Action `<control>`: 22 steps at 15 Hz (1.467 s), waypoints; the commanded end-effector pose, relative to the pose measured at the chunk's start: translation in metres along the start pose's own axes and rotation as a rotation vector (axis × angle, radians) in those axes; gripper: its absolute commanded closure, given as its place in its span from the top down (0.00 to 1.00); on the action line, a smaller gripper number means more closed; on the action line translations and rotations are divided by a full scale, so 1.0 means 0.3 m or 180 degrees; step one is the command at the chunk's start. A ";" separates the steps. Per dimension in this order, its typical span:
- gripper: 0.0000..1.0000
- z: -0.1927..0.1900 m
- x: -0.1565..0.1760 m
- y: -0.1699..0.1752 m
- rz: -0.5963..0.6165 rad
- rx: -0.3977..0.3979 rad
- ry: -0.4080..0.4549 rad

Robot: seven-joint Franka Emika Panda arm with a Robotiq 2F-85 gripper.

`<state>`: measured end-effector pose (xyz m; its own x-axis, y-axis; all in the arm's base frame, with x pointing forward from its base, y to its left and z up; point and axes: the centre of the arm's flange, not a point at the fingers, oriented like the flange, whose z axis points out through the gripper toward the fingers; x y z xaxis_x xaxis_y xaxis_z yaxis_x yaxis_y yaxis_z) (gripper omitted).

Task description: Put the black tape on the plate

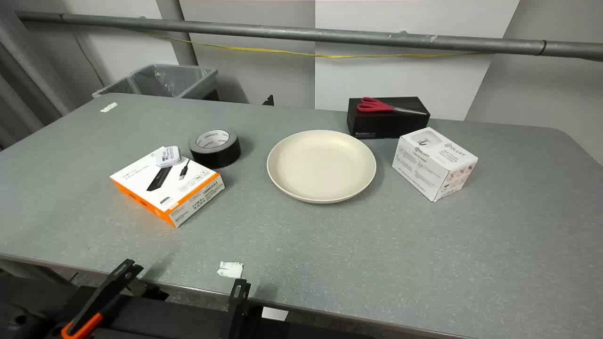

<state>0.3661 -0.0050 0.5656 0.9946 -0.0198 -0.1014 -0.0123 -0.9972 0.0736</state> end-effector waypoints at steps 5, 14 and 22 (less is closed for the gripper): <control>1.00 0.000 0.000 0.000 0.0000 0.0000 0.0000; 1.00 0.267 0.318 -0.117 0.0045 0.0221 0.0557; 1.00 0.433 0.385 -0.155 -0.0002 0.0158 0.0445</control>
<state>0.4682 0.0296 0.4218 0.9992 -0.0124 0.0381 -0.0133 -0.9996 0.0242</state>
